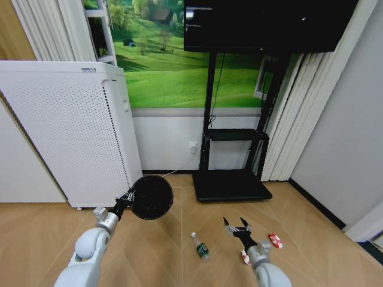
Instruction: Pick up the trash bin and place the garbage on the floor into it.
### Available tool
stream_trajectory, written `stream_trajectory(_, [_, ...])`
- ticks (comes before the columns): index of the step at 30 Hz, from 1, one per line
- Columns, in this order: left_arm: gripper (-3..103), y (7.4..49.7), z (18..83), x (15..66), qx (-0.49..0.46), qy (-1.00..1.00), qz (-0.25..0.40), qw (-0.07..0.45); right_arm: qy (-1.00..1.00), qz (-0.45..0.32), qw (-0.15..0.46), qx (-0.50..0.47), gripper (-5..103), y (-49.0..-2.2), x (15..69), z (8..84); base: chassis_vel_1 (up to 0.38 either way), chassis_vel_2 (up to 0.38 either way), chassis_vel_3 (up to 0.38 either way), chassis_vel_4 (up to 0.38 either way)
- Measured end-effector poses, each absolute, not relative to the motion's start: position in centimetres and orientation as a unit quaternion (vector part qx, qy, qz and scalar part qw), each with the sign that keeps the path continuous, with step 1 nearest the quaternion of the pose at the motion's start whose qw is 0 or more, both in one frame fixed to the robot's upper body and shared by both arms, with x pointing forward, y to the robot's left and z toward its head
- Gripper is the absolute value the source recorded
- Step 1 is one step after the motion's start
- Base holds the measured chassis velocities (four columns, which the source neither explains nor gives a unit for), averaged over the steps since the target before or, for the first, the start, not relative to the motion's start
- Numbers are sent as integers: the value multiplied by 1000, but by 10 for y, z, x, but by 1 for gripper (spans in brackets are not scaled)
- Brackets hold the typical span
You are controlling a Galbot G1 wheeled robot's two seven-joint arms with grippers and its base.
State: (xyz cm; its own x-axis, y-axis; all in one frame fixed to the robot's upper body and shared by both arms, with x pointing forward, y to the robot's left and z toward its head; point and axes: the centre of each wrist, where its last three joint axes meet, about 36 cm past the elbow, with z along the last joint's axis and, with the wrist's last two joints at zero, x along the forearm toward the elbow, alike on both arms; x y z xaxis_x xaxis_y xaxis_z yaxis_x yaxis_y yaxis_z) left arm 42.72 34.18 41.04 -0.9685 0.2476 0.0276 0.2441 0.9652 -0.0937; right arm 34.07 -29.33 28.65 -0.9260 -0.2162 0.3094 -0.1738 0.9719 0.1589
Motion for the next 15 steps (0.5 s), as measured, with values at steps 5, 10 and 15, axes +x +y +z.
stream_trajectory(5, [7, 336, 409, 432, -128, -991, 45, 21, -960, -61, 228, 152, 100, -272, 360, 245, 33, -22, -25, 17])
stream_trajectory(10, [7, 333, 408, 432, -131, -990, 43, 25, -944, -66, 268, 183, 100, -246, 377, 221, 0, 0, 0, 0])
stream_trajectory(15, [7, 333, 410, 431, -131, -990, 41, 26, -936, -58, 287, 197, 100, -232, 395, 208, 0, 0, 0, 0])
